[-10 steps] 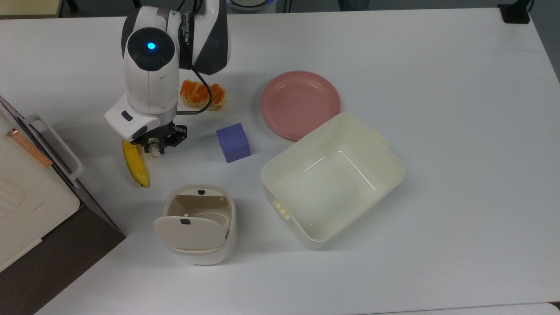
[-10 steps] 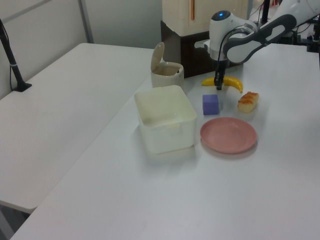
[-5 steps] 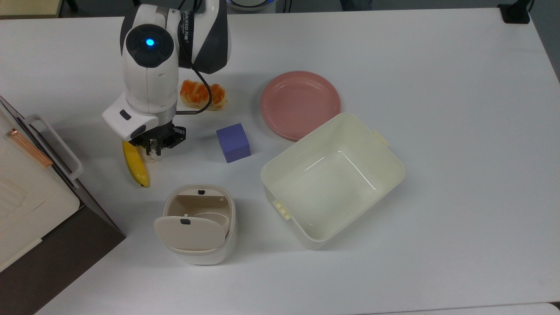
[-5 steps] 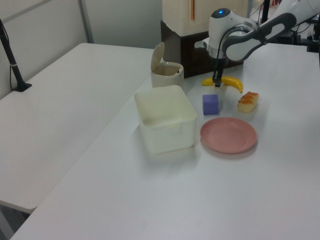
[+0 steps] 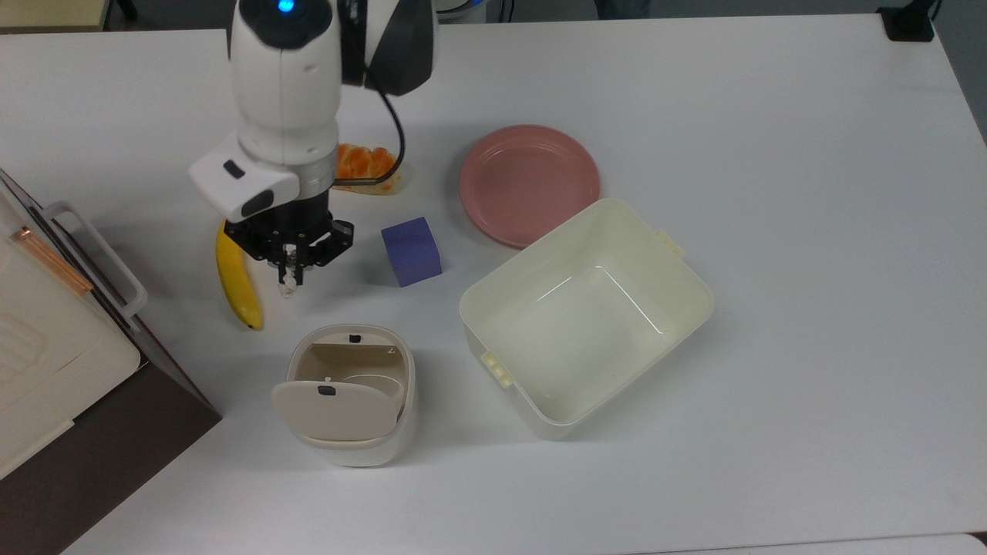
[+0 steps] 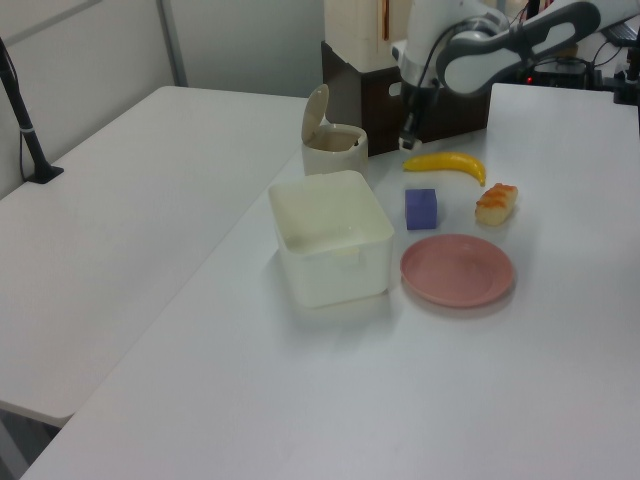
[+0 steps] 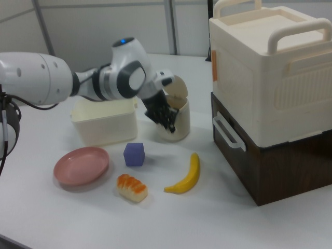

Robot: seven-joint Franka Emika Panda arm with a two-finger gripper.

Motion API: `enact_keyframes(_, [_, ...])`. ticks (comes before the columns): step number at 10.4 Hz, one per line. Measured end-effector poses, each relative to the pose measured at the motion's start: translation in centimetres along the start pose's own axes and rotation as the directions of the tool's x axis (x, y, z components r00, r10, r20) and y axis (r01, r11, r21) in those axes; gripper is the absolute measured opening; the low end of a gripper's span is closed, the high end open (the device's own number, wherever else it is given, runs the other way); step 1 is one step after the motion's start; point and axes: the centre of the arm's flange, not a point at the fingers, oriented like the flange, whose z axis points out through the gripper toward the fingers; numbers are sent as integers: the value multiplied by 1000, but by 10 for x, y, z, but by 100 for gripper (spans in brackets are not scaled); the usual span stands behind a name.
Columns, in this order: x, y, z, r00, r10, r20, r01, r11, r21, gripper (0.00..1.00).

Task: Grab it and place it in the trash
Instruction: 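Lift the paper and carry it over the white lidded trash bin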

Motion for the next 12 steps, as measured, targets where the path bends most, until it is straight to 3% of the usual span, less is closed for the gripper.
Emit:
enact_keyframes(2, [19,-14,-38,995,52,-89,-50,999,19,14])
enact_keyframes(4, [40,-23,-73,965,82,-250,-71,996,51,14])
enact_keyframes(6, [49,-34,-86,941,80,-329,-64,996,60,14])
enact_keyframes(9, [55,-45,-80,918,43,-395,-28,999,42,14])
enact_keyframes(12, [55,-54,-40,922,10,-388,4,999,35,14])
